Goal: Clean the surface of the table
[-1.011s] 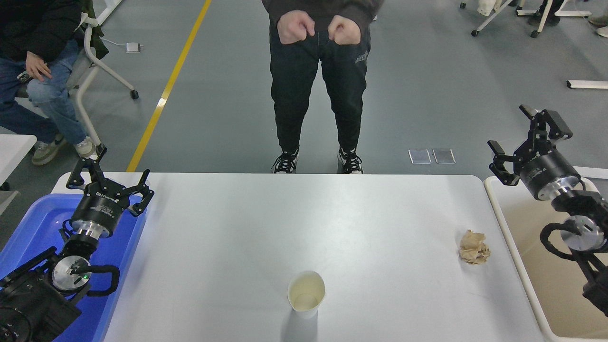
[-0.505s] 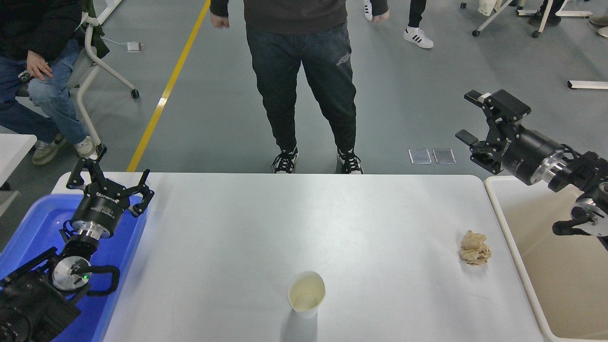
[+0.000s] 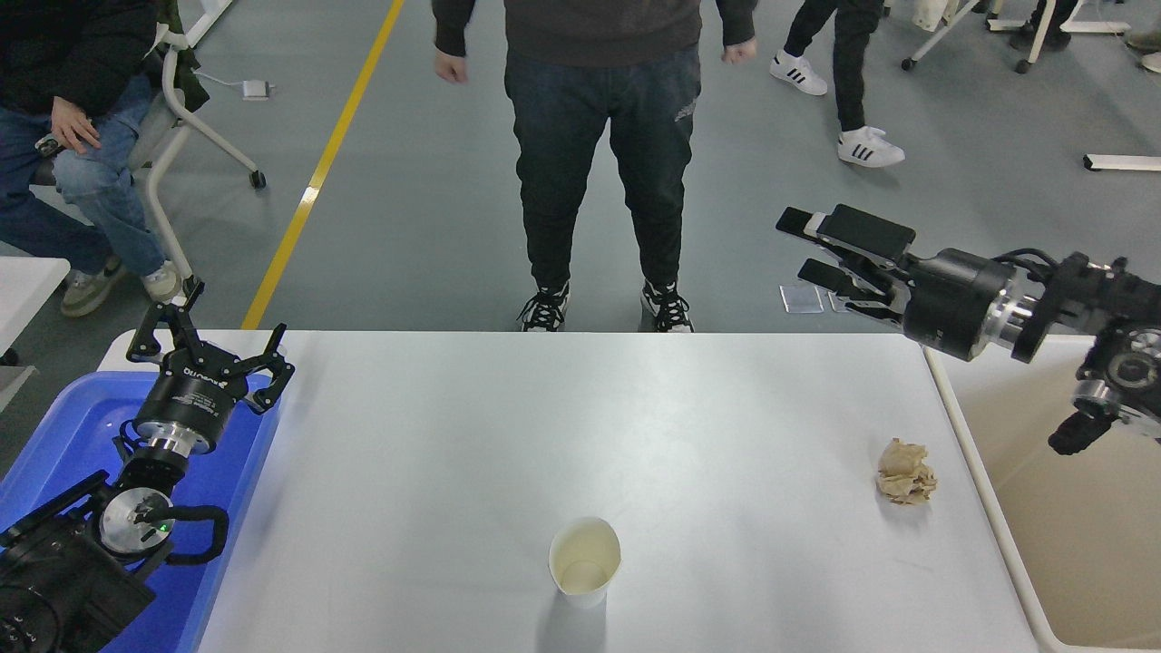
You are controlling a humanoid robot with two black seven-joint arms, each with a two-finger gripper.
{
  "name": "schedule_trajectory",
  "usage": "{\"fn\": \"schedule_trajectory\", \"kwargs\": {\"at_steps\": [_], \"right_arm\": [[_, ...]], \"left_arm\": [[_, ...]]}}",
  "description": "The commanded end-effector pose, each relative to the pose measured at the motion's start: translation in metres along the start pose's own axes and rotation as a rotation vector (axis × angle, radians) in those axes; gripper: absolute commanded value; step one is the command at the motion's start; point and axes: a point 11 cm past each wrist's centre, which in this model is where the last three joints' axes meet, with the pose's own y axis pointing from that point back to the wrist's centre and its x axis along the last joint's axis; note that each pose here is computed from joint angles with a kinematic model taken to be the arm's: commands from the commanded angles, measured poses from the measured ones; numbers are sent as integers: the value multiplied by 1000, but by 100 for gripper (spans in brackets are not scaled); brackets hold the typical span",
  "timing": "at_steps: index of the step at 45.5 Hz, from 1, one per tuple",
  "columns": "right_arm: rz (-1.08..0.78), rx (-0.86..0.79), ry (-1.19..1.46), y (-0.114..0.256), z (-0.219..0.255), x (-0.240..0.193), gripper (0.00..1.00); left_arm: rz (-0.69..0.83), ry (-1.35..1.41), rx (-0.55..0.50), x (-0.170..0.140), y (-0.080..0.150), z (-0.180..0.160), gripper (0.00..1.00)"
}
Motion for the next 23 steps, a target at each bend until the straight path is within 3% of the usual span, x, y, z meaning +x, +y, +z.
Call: {"fn": "schedule_trajectory", "kwargs": {"at_steps": [1,12,23], "right_arm": [[-232,3,161,-41,-36,-42,100],[-547,-45,462,-82,-68,-113,100],[-708,-75,615,-116,-81,-193,100]], "left_arm": [[0,0,0,0,0,0,100],[0,0,0,0,0,0,100],[-1,2,0,0,0,-1,100]]}}
